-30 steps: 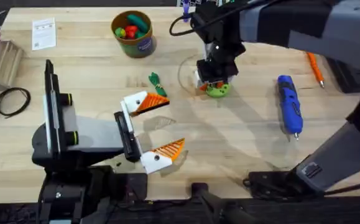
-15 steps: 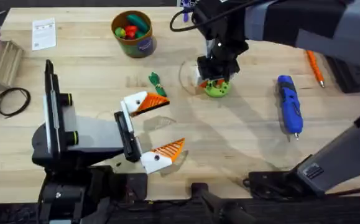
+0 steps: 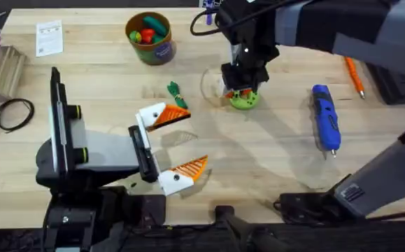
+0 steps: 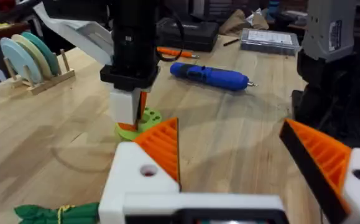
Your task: Pick up the gripper from the table and insert it into the empty holder that is missing its gripper. Then pick up a screw, insert it into the mounting hole, and use the screwdriver to tighten it. Finally, clean up the table by picking up the vegetable and placing it into the bucket.
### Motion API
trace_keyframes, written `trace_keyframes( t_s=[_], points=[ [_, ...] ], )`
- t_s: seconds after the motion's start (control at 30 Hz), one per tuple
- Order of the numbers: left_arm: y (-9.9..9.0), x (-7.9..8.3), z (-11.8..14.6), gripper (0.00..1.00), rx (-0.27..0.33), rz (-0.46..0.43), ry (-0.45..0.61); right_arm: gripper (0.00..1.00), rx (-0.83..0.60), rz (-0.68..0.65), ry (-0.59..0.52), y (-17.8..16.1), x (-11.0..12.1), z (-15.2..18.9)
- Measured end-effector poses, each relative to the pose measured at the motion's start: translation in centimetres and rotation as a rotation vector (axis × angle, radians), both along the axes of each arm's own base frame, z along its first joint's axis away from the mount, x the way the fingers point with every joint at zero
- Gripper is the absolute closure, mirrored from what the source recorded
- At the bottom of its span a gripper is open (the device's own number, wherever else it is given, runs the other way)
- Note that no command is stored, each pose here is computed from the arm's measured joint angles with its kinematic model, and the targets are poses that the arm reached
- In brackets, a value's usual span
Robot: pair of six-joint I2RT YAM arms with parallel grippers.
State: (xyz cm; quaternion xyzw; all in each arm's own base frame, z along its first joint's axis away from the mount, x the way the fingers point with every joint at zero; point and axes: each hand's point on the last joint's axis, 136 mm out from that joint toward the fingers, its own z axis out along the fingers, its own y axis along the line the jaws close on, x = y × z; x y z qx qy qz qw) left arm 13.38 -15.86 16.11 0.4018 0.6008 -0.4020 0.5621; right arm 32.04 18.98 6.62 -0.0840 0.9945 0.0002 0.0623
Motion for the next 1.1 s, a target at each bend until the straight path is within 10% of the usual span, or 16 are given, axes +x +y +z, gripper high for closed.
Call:
trace_keyframes(
  t_s=[1.1],
  points=[
    [0.0,0.0,0.0,0.015,0.0,0.0,0.0,0.786,-0.003,0.008,0.004,0.23,-0.21,-0.12]
  ],
)
